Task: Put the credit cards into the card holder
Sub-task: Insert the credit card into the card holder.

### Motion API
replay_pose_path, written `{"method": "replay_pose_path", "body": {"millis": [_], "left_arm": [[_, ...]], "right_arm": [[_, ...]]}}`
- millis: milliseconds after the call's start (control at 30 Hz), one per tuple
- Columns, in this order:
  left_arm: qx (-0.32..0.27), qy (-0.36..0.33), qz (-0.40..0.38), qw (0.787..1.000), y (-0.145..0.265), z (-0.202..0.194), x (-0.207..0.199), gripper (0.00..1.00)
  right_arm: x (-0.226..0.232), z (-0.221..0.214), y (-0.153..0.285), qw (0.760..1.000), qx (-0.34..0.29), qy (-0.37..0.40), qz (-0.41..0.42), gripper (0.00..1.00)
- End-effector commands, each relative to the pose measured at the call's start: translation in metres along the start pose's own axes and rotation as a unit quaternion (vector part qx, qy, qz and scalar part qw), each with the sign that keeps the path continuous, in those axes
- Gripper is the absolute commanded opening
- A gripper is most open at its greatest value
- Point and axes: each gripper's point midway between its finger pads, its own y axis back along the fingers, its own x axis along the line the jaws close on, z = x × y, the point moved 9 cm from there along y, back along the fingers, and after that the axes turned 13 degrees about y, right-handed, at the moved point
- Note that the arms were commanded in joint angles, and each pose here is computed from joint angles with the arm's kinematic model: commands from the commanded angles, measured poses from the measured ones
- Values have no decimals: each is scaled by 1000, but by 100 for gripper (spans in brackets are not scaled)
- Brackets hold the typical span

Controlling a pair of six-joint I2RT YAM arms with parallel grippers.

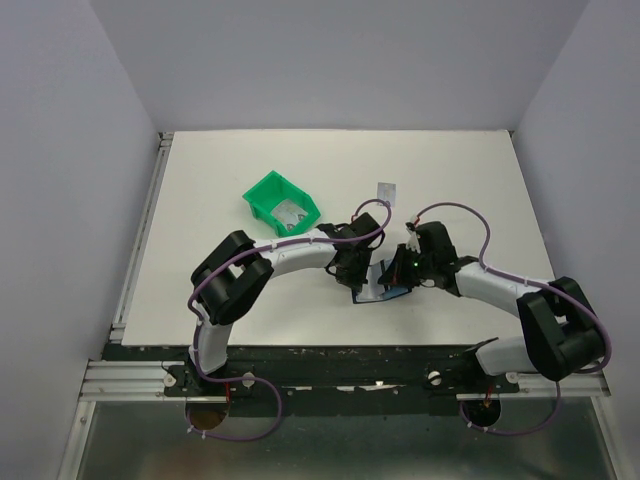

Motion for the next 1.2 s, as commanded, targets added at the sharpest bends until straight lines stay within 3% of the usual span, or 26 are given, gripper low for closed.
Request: {"method": "replay_pose_path", "body": {"millis": [0,433,933,1167], "left_arm": [[15,-5,28,999,-10,-5,9,8],[15,-5,29,999,-10,-4,10,8],[15,-6,27,1000,-10,-5,9,8],[14,-6,26,1000,-9,-4,9,7]], "right_arm": [[-1,-16,-4,999,31,-18,26,0],[7,-13,-6,997,5,-27,75,0],[-18,1,21,986,-61,-37,-154,0],[-21,6,15,985,-58,-32,-162,0]]}}
